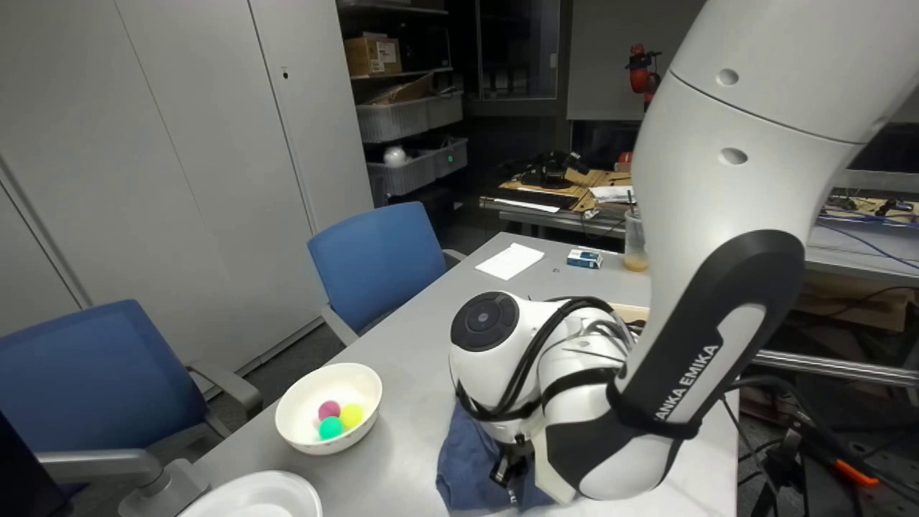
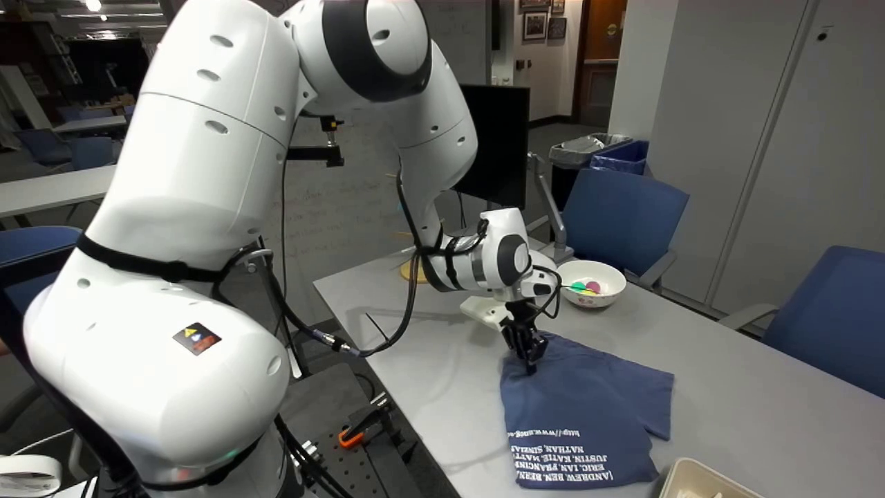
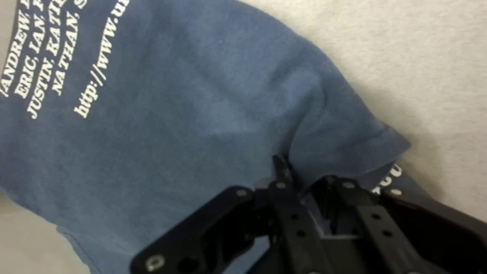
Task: Unfold the shirt on the table.
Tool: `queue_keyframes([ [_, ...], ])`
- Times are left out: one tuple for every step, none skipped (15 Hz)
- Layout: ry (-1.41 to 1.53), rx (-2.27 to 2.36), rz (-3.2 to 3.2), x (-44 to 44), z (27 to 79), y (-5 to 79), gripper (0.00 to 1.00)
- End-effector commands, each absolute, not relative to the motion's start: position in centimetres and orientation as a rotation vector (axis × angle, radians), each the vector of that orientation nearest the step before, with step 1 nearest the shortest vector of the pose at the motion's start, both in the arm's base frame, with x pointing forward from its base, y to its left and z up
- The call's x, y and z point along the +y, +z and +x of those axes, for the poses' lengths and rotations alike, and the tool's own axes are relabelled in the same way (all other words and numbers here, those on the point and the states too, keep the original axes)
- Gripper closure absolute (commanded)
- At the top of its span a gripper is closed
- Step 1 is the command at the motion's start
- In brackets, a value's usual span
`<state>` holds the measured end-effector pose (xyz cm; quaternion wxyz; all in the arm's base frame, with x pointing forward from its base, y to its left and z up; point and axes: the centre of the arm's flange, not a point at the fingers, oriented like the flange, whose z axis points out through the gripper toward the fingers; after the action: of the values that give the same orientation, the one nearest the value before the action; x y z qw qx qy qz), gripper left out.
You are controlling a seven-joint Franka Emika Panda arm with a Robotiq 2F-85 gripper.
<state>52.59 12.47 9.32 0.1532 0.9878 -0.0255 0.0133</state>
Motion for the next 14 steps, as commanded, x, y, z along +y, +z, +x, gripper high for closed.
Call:
queue_keyframes([
  [0.064,-0.039,2.812,13.5,52.9,10.3,1.00],
  [0.043,-0.006,2.812,13.9,52.8,11.1,1.00],
  [0.027,0.027,2.803,14.1,52.7,12.0,1.00],
  [0.006,0.068,2.793,14.1,52.6,13.3,0.99],
  [-0.015,0.108,2.777,14.1,52.6,14.4,0.99],
  [-0.034,0.156,2.757,13.8,52.5,15.9,0.99],
  [-0.048,0.189,2.728,13.5,52.5,17.3,0.99],
  [-0.057,0.223,2.689,12.7,52.5,19.2,0.99],
  [-0.060,0.242,2.655,12.0,52.6,20.8,0.99],
  [-0.053,0.245,2.618,10.7,52.6,22.7,0.99],
  [-0.046,0.241,2.584,9.4,52.5,24.3,0.99],
  [-0.033,0.230,2.534,8.4,52.4,26.0,0.99],
  [-0.029,0.210,2.477,7.0,52.2,27.5,0.99],
  [-0.031,0.194,2.422,5.3,52.0,28.7,0.99],
])
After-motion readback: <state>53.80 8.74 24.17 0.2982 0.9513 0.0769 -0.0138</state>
